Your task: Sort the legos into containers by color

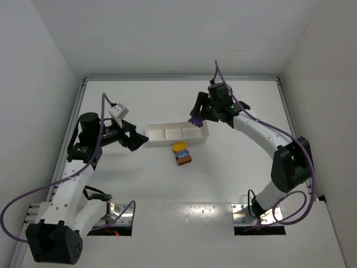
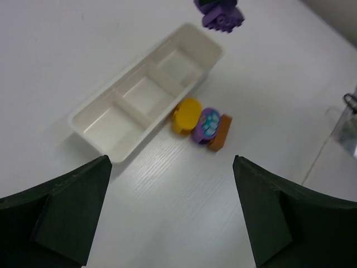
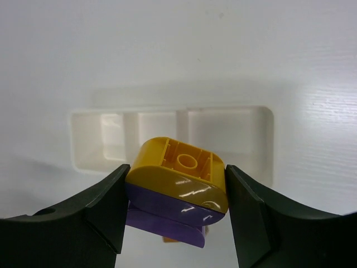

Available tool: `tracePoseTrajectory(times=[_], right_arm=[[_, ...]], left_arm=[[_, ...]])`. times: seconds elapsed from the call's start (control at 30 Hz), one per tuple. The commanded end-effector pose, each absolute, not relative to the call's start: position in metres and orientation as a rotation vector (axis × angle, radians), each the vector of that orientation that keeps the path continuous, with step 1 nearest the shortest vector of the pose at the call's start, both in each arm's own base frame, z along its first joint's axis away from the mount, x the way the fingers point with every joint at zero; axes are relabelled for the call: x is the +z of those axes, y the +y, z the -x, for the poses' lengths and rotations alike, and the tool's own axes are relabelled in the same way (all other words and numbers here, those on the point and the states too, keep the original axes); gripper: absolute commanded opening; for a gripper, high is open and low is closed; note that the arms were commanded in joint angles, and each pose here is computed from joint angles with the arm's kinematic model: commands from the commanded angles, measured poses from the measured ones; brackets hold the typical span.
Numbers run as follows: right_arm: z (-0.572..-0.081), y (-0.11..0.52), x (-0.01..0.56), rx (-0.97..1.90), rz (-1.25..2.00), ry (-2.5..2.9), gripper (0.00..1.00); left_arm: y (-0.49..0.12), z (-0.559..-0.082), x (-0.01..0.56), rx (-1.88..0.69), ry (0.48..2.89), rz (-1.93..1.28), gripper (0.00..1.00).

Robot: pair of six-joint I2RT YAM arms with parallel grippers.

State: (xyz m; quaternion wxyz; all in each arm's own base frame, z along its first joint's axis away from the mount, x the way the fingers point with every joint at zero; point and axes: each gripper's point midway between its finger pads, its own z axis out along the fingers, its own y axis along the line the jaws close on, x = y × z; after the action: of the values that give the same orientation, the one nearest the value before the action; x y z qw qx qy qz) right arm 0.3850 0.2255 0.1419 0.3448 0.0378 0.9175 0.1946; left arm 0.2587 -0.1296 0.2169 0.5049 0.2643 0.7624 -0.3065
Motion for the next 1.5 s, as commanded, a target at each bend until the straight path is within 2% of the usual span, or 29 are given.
tracePoseTrajectory(times=[0.0,0.27,0.33,0.77,1.07,1.23,1.43,1.47], right_arm=[[-0.413,0.243,0.213,0.717,-0.316,2.167,0.0],[-0.431,0.273,0.216,0.863,-0.396,2.202,0.0],[-0.431,0.282,0.221,0.895,-0.396,2.201,0.0],[-0.412,0.314,0.229,1.01,-0.355,2.232,0.0],[-0.407,0.324,0.241,1.041,-0.323,2.221,0.0],[-0.4,0.334,0.254,1.069,-0.277,2.203,0.0],[-0.397,0.339,0.259,1.048,-0.231,2.191,0.0],[-0.395,0.342,0.259,1.045,-0.225,2.191,0.0]], left_arm=[[-0.161,-0.263,0.278,-0.947,1.668,-0.575,0.96],[-0.23,-0.272,0.31,-1.155,1.597,-0.543,0.95],[-0.233,-0.277,0.318,-1.164,1.559,-0.525,0.95],[-0.238,-0.334,0.297,-1.047,1.682,-0.393,0.95],[-0.24,-0.346,0.288,-1.005,1.712,-0.388,0.93],[-0.242,-0.352,0.282,-1.006,1.729,-0.384,0.89],[-0.247,-0.354,0.28,-1.044,1.749,-0.378,0.8],[-0.248,-0.355,0.282,-1.044,1.738,-0.38,0.76]])
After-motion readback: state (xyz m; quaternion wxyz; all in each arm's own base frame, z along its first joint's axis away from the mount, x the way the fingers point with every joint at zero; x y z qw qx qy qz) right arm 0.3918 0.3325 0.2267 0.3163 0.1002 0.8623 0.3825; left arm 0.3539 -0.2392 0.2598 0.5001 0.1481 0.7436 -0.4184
